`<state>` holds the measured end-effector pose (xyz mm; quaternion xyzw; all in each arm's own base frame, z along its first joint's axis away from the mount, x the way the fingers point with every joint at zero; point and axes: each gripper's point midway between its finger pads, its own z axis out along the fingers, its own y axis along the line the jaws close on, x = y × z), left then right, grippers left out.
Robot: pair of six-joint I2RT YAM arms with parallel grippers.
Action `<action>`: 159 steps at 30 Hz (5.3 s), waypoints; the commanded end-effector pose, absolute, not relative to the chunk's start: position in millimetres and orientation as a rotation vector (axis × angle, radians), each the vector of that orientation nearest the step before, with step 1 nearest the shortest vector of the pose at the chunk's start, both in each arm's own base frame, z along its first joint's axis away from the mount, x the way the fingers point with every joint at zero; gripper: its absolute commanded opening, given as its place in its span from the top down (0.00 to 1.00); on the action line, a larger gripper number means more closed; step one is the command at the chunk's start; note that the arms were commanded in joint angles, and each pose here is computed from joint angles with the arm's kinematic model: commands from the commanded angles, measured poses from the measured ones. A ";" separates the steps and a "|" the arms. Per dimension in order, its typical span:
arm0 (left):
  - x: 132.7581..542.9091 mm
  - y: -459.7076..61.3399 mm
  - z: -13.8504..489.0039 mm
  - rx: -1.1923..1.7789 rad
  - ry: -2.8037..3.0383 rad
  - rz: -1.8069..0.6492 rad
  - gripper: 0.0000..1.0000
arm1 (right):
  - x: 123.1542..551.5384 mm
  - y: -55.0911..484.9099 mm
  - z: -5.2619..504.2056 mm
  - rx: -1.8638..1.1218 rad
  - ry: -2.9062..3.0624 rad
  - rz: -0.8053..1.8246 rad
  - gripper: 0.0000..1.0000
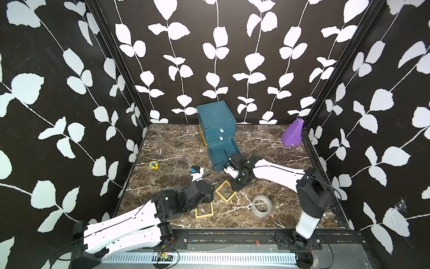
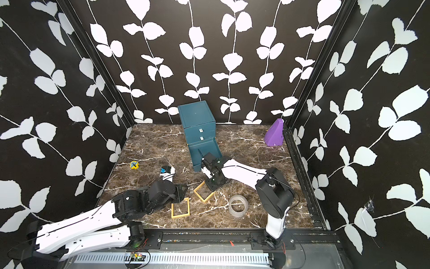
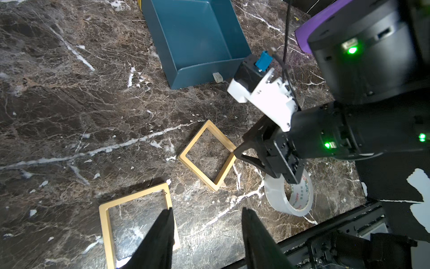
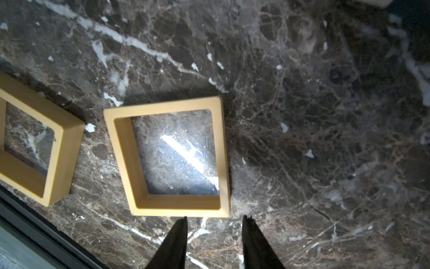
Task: Place the brooch boxes into the drawer by color
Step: Pick up the brooch box from the center of the board, then place the brooch box in the drawer, then pick up the brooch box from the center of the board.
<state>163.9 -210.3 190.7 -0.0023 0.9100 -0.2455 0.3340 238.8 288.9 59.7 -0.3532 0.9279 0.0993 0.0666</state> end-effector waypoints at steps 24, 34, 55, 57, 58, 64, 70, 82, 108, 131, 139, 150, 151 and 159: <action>164.0 -208.5 198.1 0.018 2.359 -0.633 0.55 | 254.8 300.4 31.1 -1.069 2.804 0.238 0.76; 165.0 -209.1 198.5 0.024 2.357 -0.626 0.55 | 249.0 292.1 20.5 -1.061 2.829 0.215 0.78; 168.8 -206.1 207.5 0.022 2.342 -0.595 0.55 | 272.7 275.7 84.2 -0.821 2.686 0.122 1.00; 174.4 -204.2 213.2 -0.022 2.325 -0.622 0.54 | 281.1 274.8 102.3 -0.749 2.669 0.126 1.00; 177.7 -204.1 214.2 -0.052 2.323 -0.648 0.54 | 285.4 273.5 109.0 -0.717 2.666 0.121 1.00; 204.4 -214.6 223.4 -0.106 2.331 -0.722 0.56 | 322.7 271.5 152.2 -0.506 2.629 0.124 1.00; 237.6 -222.2 221.6 -0.135 2.367 -0.781 0.56 | 364.0 274.7 167.1 -0.377 2.610 0.089 1.00; 279.0 -214.7 237.0 -0.140 2.363 -0.814 0.56 | 418.9 292.3 144.9 -0.286 2.557 0.066 1.00; 279.5 -216.1 235.7 -0.146 2.378 -0.855 0.56 | 449.3 299.9 73.3 -0.215 2.591 0.072 1.00; 247.1 -189.2 213.1 -0.155 2.457 -0.771 0.56 | 376.5 321.4 152.8 -0.336 2.412 0.347 0.61; 210.2 -153.1 198.5 -0.169 2.502 -0.664 0.56 | 289.2 331.8 138.7 -0.390 2.477 0.406 0.61; 145.6 -116.7 171.0 -0.212 2.645 -0.624 0.57 | 199.1 369.1 93.7 -0.473 2.681 0.400 0.60; 140.5 -113.6 168.6 -0.218 2.660 -0.616 0.57 | 195.0 372.0 89.6 -0.482 2.700 0.379 0.60; 129.4 -106.8 164.2 -0.174 2.697 -0.580 0.57 | 173.7 391.4 72.6 -0.501 2.750 0.329 0.59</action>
